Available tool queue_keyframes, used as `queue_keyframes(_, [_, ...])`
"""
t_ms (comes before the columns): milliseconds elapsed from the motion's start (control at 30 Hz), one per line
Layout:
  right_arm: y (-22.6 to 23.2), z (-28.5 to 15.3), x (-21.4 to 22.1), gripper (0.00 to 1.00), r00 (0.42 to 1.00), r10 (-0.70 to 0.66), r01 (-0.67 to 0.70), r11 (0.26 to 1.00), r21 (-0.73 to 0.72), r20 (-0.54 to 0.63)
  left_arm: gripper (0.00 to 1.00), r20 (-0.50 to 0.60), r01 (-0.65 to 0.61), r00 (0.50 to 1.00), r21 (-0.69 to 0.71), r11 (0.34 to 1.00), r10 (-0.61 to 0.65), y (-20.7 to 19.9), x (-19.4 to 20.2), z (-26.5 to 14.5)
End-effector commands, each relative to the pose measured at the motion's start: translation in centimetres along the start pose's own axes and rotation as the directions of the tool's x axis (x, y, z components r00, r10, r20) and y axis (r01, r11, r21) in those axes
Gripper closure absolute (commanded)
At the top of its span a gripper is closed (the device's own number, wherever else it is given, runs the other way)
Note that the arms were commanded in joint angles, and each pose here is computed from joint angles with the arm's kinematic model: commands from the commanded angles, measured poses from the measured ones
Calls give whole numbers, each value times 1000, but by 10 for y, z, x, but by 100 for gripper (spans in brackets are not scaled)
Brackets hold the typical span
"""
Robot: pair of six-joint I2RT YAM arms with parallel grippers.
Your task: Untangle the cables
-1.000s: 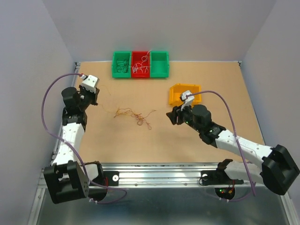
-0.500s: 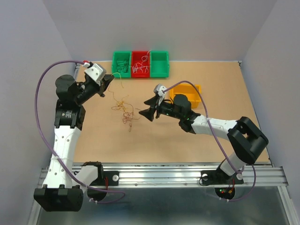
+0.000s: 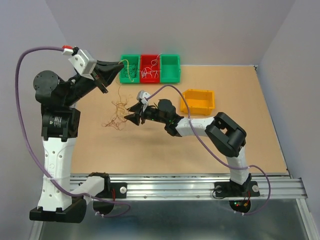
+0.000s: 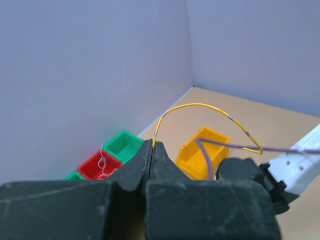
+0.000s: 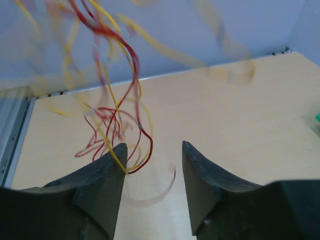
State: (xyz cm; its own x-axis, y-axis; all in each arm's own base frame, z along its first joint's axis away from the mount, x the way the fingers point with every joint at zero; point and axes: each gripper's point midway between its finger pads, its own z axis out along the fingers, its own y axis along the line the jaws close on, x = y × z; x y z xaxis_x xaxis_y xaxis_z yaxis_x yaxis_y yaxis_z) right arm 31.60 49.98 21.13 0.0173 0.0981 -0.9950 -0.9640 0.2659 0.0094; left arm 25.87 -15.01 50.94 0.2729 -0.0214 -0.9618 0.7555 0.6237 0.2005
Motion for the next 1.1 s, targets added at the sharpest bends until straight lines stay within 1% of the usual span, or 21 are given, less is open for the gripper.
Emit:
queue_keyframes(0, [-6,16,-18,60,997,-33,32,999,15,76,100,146,-38,989,8,999,36,-10,-72,-4])
queue_keyframes(67, [-5,13,-14,91,998,-11,10,1000,14,68,100,161,-36,986,-27,999,40,-1,-81,-1])
queue_keyframes(167, [0,5,-17,98,997,5,-6,1000,9,73,100,180,-34,982,-95,995,51,15,-91,2])
queue_keyframes(200, [2,-2,-15,100,998,12,-13,1000,19,66,100,188,-30,980,-153,988,59,26,-95,2])
queue_keyframes(267, [0,-17,-4,99,998,37,-39,997,63,41,100,189,-19,979,-273,962,73,53,-96,2])
queue_keyframes(333, [-2,-30,-14,99,998,39,-45,992,115,52,100,188,-20,977,-369,929,96,73,-98,-1])
queue_keyframes(400, [-17,-53,0,99,998,58,-62,969,241,22,100,190,-33,969,-526,850,155,104,-105,-13])
queue_keyframes(433, [-20,-64,-22,99,997,44,-60,957,284,61,100,195,-26,966,-577,817,169,115,-108,-18])
queue_keyframes(467, [-35,-77,-25,99,997,40,-64,923,378,71,100,206,-11,959,-664,748,197,132,-114,-31])
queue_keyframes(533, [-44,-108,-43,99,994,39,-82,874,479,99,100,205,2,955,-726,688,214,148,-115,-42])
queue_keyframes(567, [-48,-122,-49,99,992,48,-101,847,522,114,100,211,12,953,-746,665,219,154,-116,-47])
queue_keyframes(600, [-64,-142,-51,99,991,58,-121,785,608,123,100,223,34,948,-778,627,225,163,-118,-57])
queue_keyframes(667, [-72,-184,-64,99,981,72,-179,702,689,182,100,206,31,948,-818,575,242,180,-116,-72])
queue_keyframes(767, [-93,-234,-70,99,967,92,-244,606,758,237,100,220,67,945,-856,513,243,200,-113,-91])
queue_keyframes(800, [-104,-266,-70,99,964,87,-257,556,791,252,100,209,63,945,-870,488,251,207,-112,-99])
queue_keyframes(833, [-110,-282,-70,99,959,90,-275,529,803,269,100,207,74,945,-889,452,252,214,-110,-107])
queue_keyframes(867, [-114,-298,-60,99,953,113,-298,495,816,280,100,215,85,945,-890,448,248,219,-107,-108])
queue_keyframes(933, [-130,-338,-67,99,947,80,-317,406,857,312,100,205,91,949,-906,414,240,233,-97,-120])
queue_keyframes(967, [-132,-349,-66,99,940,79,-337,372,865,332,100,217,102,950,-895,434,223,237,-92,-119])
queue_keyframes(1033, [-137,-376,-67,99,935,63,-352,314,882,350,100,223,120,954,-897,427,201,245,-81,-124])
queue_keyframes(1067, [-136,-380,-69,99,931,58,-360,310,880,360,100,233,120,949,-890,441,213,245,-82,-126])
